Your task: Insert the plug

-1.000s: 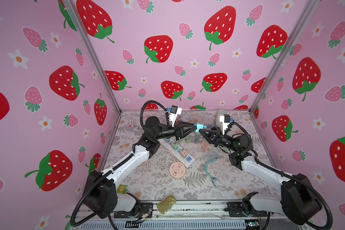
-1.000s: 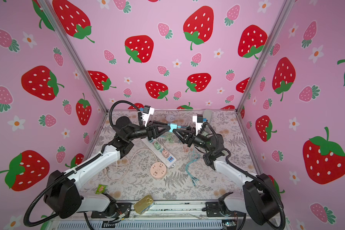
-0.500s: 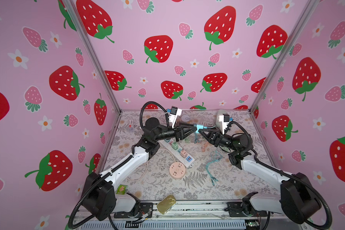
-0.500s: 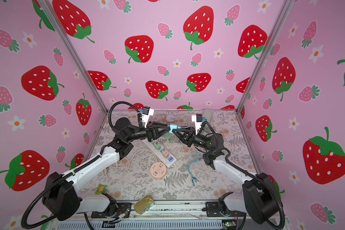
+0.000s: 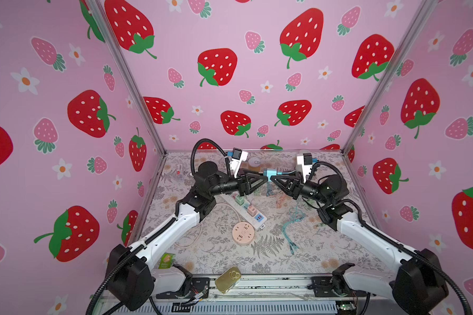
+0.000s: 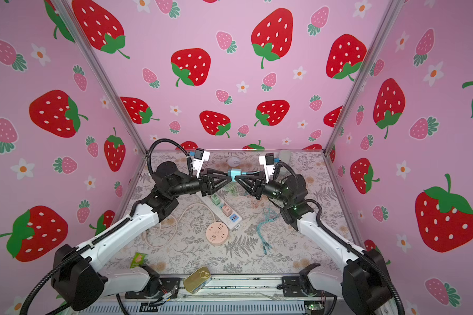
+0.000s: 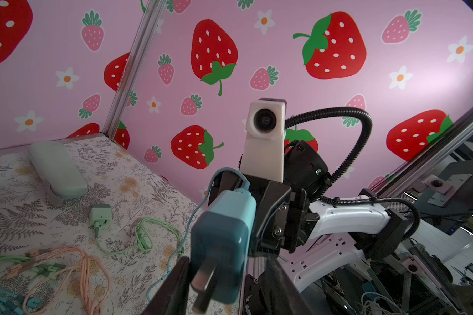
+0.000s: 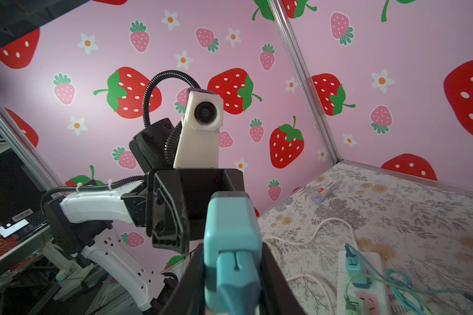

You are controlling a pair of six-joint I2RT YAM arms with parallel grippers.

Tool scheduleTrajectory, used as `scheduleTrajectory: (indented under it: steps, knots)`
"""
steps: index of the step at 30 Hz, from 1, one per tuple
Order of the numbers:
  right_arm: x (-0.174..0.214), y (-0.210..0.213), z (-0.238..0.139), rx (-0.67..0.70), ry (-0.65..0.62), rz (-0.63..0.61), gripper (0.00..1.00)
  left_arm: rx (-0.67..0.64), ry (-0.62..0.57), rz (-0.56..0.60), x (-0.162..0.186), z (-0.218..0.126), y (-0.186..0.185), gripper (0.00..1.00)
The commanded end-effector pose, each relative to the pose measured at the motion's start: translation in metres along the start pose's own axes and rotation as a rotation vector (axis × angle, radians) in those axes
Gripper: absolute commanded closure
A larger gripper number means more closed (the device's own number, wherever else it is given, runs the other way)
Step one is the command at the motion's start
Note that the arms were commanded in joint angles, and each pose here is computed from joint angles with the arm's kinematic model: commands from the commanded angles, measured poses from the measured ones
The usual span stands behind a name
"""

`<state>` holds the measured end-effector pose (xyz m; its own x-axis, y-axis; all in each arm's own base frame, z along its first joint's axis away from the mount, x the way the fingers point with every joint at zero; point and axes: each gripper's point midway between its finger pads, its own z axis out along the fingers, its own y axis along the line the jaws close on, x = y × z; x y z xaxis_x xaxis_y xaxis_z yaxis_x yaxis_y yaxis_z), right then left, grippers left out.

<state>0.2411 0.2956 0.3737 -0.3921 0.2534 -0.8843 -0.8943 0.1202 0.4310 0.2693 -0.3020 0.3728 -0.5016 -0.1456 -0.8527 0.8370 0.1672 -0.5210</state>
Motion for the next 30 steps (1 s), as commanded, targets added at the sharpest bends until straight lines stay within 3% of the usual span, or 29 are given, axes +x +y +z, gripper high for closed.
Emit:
scheduleTrajectory:
  steps: [1, 11, 19, 30]
  knots:
    - [0.000, -0.016, -0.004, 0.113, 0.036, -0.049, 0.93, 0.012, 0.013, 0.030, 0.004, -0.009, -0.014, 0.50]
    - [0.039, -0.052, -0.021, 0.340, 0.280, -0.084, 0.96, -0.201, 0.101, -0.013, 0.056, -0.045, 0.006, 0.49]
    - [0.078, -0.058, -0.027, 0.375, 0.461, -0.103, 0.97, -0.581, 0.250, -0.158, 0.116, -0.087, 0.064, 0.49]
    - [0.136, -0.038, -0.010, 0.373, 0.706, -0.164, 0.98, -0.802, 0.380, -0.343, 0.193, -0.124, 0.104, 0.50]
